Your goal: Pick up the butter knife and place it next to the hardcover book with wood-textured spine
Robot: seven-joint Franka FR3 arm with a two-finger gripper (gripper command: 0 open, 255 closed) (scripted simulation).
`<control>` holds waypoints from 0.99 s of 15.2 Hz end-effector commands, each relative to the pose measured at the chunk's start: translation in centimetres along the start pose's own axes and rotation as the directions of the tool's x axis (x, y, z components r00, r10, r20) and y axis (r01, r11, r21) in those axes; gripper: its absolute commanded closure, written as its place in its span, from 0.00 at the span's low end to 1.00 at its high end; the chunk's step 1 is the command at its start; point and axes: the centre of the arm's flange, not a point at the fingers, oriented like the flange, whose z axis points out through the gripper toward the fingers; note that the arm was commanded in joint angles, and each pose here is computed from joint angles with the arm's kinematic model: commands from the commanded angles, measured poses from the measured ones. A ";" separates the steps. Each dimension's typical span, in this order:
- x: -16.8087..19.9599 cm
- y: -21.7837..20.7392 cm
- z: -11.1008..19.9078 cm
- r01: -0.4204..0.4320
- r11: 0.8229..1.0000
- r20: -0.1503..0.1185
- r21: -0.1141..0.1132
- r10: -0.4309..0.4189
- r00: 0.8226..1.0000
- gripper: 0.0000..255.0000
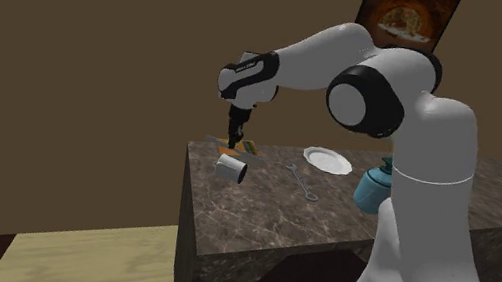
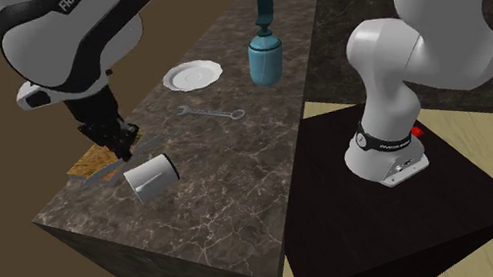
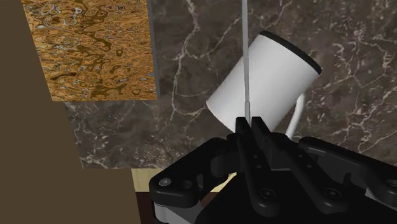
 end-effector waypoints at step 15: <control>3.4 3.6 6.5 0.001 1.000 -0.002 0.002 -0.001 1.000 1.00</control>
